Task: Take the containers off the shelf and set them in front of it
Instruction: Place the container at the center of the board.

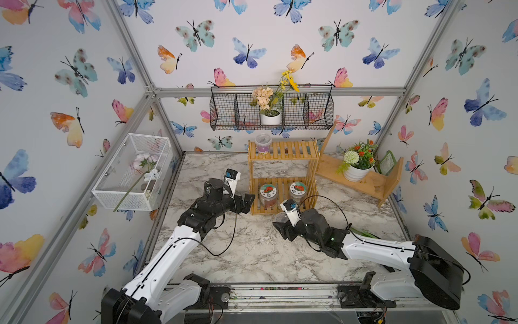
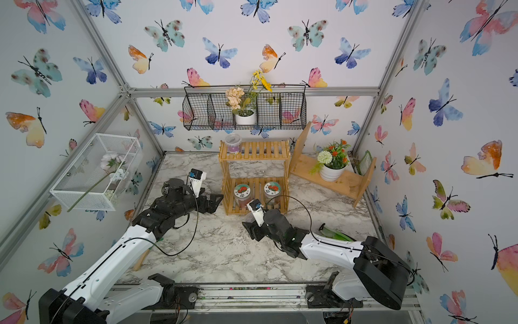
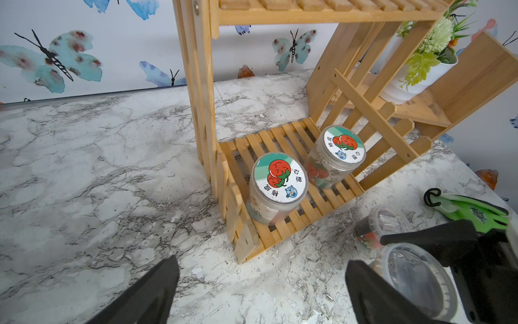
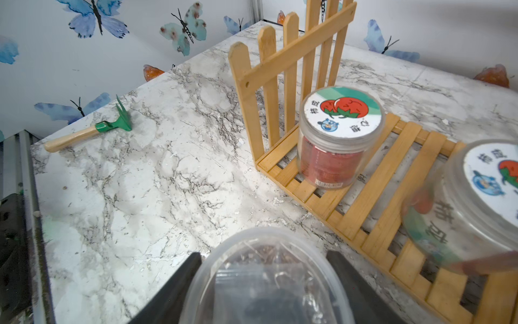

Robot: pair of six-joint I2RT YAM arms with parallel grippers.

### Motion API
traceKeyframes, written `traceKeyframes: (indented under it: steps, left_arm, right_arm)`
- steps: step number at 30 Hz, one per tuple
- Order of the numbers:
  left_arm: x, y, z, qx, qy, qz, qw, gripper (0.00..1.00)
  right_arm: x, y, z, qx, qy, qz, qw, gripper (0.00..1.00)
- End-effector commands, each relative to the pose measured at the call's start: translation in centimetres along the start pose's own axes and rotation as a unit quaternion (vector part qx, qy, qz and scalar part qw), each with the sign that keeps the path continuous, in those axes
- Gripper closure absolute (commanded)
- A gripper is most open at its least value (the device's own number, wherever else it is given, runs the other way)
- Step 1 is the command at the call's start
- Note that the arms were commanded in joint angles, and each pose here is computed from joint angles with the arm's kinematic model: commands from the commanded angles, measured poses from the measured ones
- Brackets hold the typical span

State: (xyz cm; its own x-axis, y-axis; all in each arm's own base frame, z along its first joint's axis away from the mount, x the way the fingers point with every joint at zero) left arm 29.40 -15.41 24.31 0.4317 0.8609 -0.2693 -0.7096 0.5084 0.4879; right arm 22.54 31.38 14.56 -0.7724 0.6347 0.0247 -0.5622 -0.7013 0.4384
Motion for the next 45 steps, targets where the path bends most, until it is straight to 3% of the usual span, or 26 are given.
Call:
traceKeyframes:
  steps: [1, 15, 37, 45]
  left_arm:
    - [0.3, 0.7, -0.7, 0.004, 0.015, 0.004, 1.0, 0.01]
    - [0.7, 0.9, -1.9, 0.018, 0.022, 0.012, 1.0, 0.01]
    - [0.8, 1.1, -2.2, 0.016, 0.02, 0.015, 1.0, 0.01]
    - [0.8, 1.2, -2.2, 0.014, 0.019, 0.014, 1.0, 0.01]
  right_arm:
    - [-0.4, -0.7, 0.5, -0.033, -0.014, -0.017, 0.999, 0.44]
    - [-1.3, -3.2, -3.2, -0.021, -0.025, -0.047, 0.998, 0.44]
    - [-2.4, -6.4, -3.9, -0.004, -0.015, -0.094, 0.995, 0.42]
    - [-2.1, -6.3, -5.1, 0.011, -0.021, -0.083, 0.996, 0.29]
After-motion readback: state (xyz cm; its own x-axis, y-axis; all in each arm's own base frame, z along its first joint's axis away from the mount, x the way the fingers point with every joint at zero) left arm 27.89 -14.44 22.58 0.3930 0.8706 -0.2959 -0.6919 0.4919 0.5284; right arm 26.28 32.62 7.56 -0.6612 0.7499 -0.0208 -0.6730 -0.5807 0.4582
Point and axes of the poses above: each gripper's point midway between its finger pads, its own y axis back along the fingers, its own x axis along the line the jaws close on, z = x × y, the point moved 2 cm from there along y, back along the fingers, and after that the axes turned 5 degrees about y, right-handed, at the moved point
